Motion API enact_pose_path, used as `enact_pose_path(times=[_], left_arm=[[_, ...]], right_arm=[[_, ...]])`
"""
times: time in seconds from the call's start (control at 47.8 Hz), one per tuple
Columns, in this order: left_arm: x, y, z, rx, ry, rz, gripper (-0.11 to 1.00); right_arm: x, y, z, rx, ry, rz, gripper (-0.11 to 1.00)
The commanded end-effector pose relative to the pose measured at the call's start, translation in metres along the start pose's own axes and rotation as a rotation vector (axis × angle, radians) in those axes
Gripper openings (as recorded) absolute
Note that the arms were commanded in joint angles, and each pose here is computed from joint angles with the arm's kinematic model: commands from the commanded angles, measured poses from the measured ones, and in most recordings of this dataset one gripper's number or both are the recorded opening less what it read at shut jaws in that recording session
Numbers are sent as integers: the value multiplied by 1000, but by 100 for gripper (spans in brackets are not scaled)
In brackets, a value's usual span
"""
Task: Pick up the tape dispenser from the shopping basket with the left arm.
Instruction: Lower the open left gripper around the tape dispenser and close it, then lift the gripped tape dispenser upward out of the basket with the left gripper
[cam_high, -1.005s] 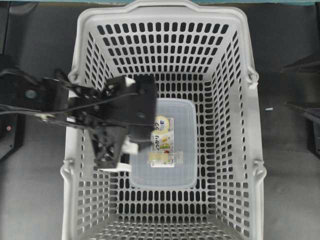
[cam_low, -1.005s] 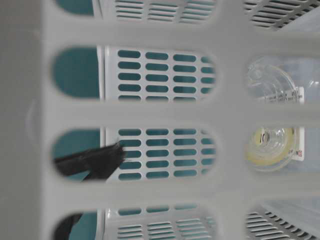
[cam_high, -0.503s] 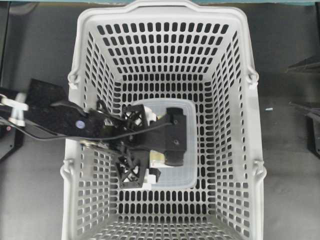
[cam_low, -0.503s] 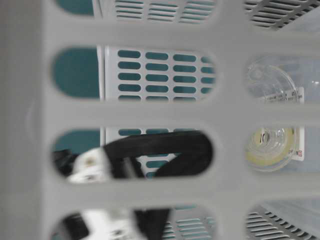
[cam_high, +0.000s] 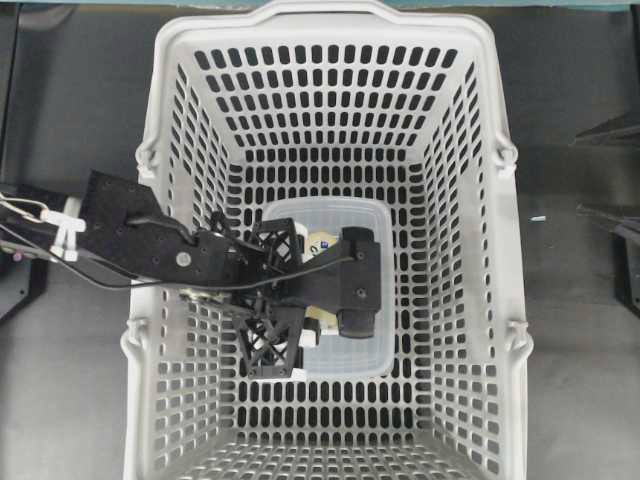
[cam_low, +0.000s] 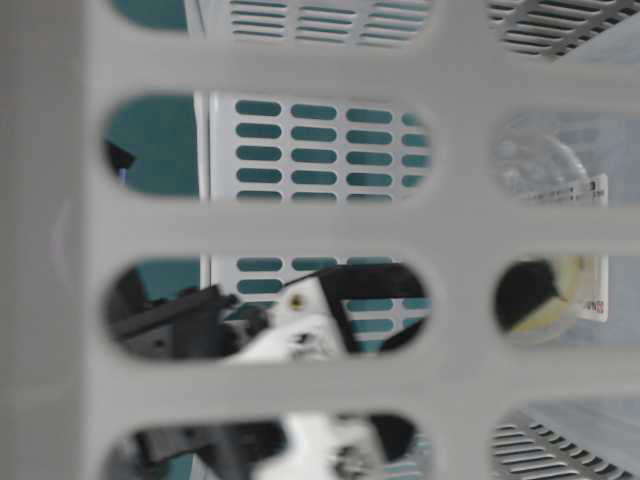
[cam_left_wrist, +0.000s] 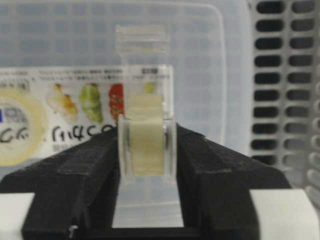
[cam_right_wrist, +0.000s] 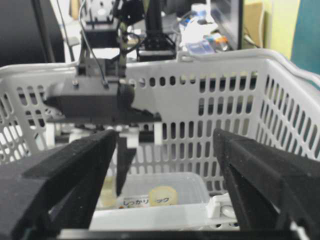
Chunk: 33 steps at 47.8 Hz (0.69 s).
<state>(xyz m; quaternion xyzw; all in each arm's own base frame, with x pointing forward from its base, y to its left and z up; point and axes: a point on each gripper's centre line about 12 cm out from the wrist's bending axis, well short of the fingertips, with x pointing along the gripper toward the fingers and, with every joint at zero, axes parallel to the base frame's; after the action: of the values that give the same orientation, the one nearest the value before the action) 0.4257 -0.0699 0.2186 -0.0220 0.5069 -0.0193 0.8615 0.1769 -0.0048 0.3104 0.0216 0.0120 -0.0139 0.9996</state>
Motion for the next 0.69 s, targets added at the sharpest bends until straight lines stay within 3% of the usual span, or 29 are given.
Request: enact_pose_path(times=[0.0,0.377,0.67], left_arm=[[-44,-4,26,2,-105,-16,28],[-166,-4,73,-20,-107,-2,28],[-171,-4,77,-23,-69,7,28]], right_arm=[[1,0,4,5,-14,2,75],[-3,0,5,3,-29,3,75],[-3,0,4,3,-26,3,75]])
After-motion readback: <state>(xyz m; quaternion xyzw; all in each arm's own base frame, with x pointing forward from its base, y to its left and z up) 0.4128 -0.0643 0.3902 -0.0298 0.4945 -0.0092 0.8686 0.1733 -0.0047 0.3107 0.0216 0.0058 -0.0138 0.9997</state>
